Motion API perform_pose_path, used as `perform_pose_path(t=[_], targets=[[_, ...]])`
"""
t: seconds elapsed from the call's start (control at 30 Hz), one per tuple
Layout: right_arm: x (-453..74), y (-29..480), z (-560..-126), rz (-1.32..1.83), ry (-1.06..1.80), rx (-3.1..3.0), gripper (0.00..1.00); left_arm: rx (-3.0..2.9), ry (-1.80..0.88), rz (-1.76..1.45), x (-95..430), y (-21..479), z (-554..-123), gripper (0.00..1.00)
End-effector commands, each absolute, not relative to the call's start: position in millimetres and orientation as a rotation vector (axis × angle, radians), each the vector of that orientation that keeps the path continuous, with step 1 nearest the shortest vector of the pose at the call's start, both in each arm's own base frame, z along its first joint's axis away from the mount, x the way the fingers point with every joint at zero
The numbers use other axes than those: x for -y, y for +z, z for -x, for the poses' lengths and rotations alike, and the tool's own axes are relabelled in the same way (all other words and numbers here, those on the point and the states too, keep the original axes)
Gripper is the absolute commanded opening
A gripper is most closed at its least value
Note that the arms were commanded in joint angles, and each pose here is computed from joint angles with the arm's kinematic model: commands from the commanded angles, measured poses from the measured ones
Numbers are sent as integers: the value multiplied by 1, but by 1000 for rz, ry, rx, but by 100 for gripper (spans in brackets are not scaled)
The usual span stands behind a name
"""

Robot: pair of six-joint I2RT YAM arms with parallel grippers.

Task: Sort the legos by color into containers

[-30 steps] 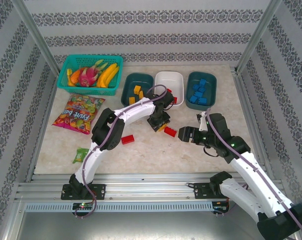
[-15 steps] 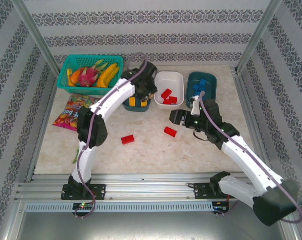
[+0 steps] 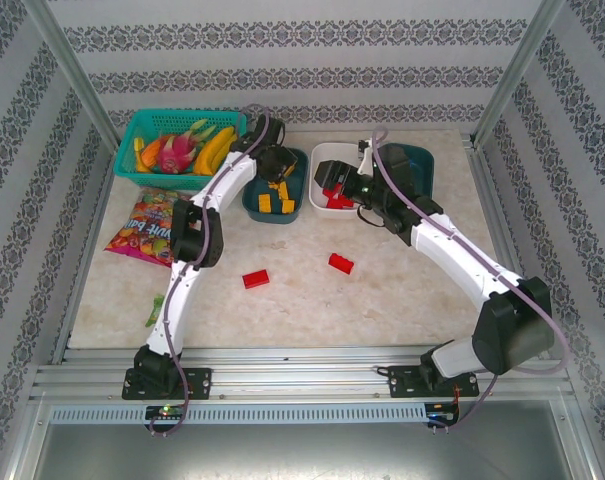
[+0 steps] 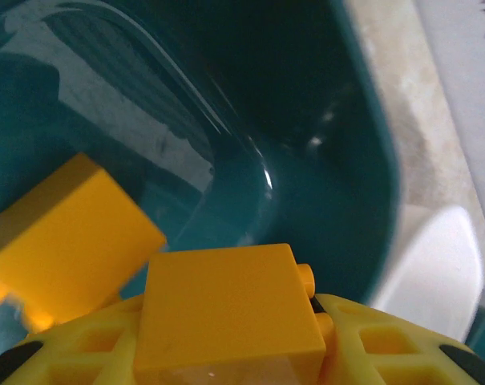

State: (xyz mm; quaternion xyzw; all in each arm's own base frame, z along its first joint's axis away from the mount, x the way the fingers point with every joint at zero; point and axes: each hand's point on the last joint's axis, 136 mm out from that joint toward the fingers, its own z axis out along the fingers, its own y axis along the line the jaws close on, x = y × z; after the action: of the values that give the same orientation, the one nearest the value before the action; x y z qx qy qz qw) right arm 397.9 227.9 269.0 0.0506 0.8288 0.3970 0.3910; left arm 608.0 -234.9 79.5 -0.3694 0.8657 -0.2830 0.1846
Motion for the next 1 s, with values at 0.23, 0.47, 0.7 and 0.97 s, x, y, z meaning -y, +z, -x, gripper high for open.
perform_pose_path(t=[0.23, 0.47, 0.7, 0.97], targets=[[-226, 246, -392, -174, 1019, -2154, 83, -2409, -875, 1036, 243, 89, -619, 48], [-225, 242, -390, -161, 997, -2181, 83, -2359, -897, 1013, 244, 117, -621, 71], [-213, 227, -379, -124, 882, -2259, 83, -2313, -878, 944, 234, 183, -606, 73], [-178, 158, -337, 86, 501, -2605, 80, -2345, -769, 695, 226, 270, -530, 76]])
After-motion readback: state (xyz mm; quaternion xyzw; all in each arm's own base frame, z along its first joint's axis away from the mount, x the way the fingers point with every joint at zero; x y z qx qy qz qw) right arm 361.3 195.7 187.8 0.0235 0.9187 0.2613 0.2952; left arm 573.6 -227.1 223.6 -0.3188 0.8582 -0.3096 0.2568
